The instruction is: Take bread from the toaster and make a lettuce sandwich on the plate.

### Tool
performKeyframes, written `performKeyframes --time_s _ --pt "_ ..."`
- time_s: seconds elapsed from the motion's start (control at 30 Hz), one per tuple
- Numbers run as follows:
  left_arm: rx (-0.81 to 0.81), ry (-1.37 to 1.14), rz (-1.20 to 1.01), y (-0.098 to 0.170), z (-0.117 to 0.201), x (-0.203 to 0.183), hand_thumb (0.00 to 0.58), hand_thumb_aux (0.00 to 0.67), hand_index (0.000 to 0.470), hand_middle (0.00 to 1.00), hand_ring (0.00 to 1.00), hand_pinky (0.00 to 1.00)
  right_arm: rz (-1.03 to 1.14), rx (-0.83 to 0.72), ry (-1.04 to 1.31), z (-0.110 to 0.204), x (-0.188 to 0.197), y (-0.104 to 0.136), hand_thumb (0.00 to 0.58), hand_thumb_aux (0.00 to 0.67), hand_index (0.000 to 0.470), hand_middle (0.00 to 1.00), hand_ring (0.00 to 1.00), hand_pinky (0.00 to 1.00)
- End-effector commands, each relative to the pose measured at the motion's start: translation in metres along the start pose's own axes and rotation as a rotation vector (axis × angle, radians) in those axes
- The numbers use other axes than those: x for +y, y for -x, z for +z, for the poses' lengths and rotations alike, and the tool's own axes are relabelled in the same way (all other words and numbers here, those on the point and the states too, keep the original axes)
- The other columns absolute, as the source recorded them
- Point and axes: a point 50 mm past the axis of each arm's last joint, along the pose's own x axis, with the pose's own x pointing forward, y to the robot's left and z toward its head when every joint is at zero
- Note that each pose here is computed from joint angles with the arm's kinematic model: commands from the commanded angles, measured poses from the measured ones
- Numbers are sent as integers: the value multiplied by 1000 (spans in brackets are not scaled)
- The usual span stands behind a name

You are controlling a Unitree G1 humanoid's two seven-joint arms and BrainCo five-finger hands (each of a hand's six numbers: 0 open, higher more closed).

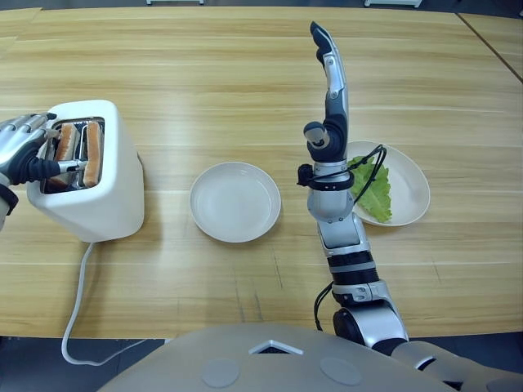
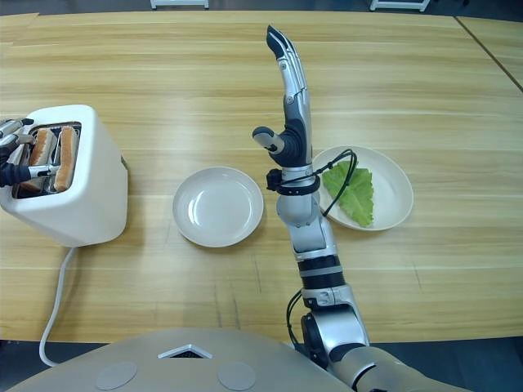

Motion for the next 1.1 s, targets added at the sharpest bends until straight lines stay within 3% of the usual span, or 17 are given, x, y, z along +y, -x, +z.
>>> performKeyframes --time_s 0.03,0.3,0.37,0.43,0.57,0.67,0.83,0.97,1.0,1.1 --pt "-2 -83 131 -2 -1 21 0 0 0 0 0 0 5 -1 -7 0 1 0 0 0 0 0 0 0" --pt "-42 -31 214 -4 3 28 49 29 20 0 0 0 11 -5 -6 0 1 0 0 0 0 0 0 0" --pt "-39 3 225 -4 1 27 104 63 44 0 0 0 12 -6 -6 0 1 0 0 0 0 0 0 0" --pt "-25 51 207 -5 -3 22 112 68 48 0 0 0 14 -7 -5 1 2 0 0 0 0 0 0 0" --pt "2 92 141 -7 -10 4 183 116 81 0 0 0 22 -13 -1 1 3 -1 0 0 0 0 0 0" --pt "5 99 98 -7 -11 -7 183 116 81 0 0 0 26 -18 3 1 3 -1 0 0 0 0 0 0" --pt "5 105 106 -7 -11 -7 281 189 133 0 0 0 28 -20 5 1 2 -1 0 0 0 0 0 0" --pt "30 69 153 -2 -14 4 187 118 83 0 0 0 28 -20 5 1 2 -1 0 0 0 0 0 0" --pt "40 62 176 0 -15 10 116 71 50 0 0 0 27 -20 6 1 2 -1 0 0 0 0 0 0" --pt "64 59 238 5 -20 23 14 8 6 0 0 0 25 -20 7 1 2 0 0 0 0 0 0 0"
